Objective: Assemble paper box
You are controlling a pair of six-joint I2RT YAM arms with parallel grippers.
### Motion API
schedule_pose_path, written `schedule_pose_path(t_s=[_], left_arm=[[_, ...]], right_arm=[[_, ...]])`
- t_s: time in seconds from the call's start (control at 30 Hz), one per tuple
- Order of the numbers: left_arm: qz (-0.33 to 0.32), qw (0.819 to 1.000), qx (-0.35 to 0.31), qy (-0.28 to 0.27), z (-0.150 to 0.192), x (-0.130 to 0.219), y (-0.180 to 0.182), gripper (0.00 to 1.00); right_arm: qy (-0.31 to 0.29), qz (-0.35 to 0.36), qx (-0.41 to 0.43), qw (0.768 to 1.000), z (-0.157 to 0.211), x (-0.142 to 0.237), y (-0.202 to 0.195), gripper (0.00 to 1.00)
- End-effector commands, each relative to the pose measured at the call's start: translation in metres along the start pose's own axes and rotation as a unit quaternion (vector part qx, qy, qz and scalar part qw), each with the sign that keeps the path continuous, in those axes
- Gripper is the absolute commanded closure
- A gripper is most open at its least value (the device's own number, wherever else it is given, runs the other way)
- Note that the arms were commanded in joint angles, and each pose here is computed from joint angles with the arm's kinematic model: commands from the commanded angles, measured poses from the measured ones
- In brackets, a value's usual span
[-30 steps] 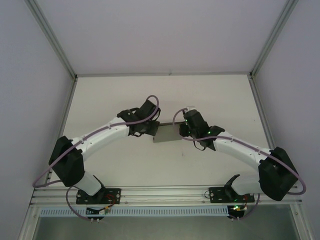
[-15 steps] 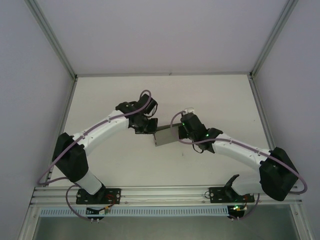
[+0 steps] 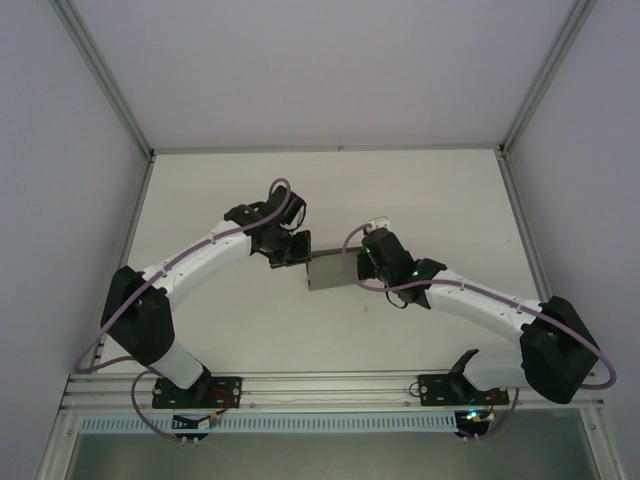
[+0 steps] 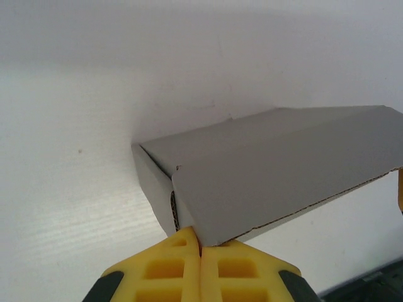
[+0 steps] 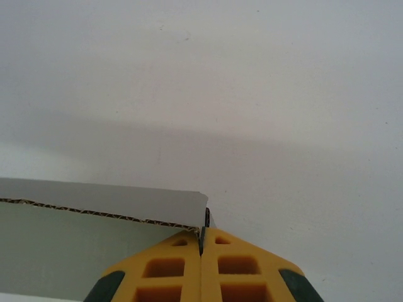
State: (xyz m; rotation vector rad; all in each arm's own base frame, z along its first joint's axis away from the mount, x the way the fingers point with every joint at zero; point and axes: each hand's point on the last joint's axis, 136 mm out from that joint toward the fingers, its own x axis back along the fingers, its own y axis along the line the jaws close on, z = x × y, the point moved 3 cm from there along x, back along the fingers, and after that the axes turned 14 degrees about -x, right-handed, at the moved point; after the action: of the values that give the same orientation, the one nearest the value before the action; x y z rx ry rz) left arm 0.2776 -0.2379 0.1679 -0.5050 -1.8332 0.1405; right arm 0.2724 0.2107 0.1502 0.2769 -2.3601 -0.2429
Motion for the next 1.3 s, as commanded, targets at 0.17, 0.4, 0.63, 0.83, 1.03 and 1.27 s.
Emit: schedule_pose_path(t_s=[0.17, 0.4, 0.63, 0.83, 1.03, 1.27], left_arm=[[-0.083, 0.990, -0.113, -0.022, 0.054, -0.025, 0.021, 1.00], [-0.098, 0.990, -0.086, -0.059, 0.059, -0.038, 0.026, 1.00], [-0.121, 0.985, -0.109, -0.060, 0.055, -0.035, 0.021, 1.00], [-0.115, 0.984, -0.118, -0.064, 0.055, -0.033, 0.016, 1.00], [-0.115, 0.984, -0.119, -0.063, 0.055, -0.035, 0.015, 1.00], [-0.112, 0.983, -0.132, -0.065, 0.052, -0.031, 0.012, 1.00]], right_arm=[[0.067, 0.014, 0.012, 0.998, 0.044, -0.011, -0.015, 1.00], [0.071, -0.009, -0.015, 0.997, 0.036, 0.007, -0.008, 0.75], [0.040, -0.063, -0.043, 0.996, -0.005, 0.048, 0.011, 0.19], [0.023, -0.048, -0.089, 0.995, -0.035, 0.039, 0.011, 0.09], [0.078, -0.041, -0.155, 0.984, -0.031, 0.004, -0.004, 0.24], [0.137, 0.006, -0.178, 0.974, 0.017, -0.020, -0.029, 0.49]])
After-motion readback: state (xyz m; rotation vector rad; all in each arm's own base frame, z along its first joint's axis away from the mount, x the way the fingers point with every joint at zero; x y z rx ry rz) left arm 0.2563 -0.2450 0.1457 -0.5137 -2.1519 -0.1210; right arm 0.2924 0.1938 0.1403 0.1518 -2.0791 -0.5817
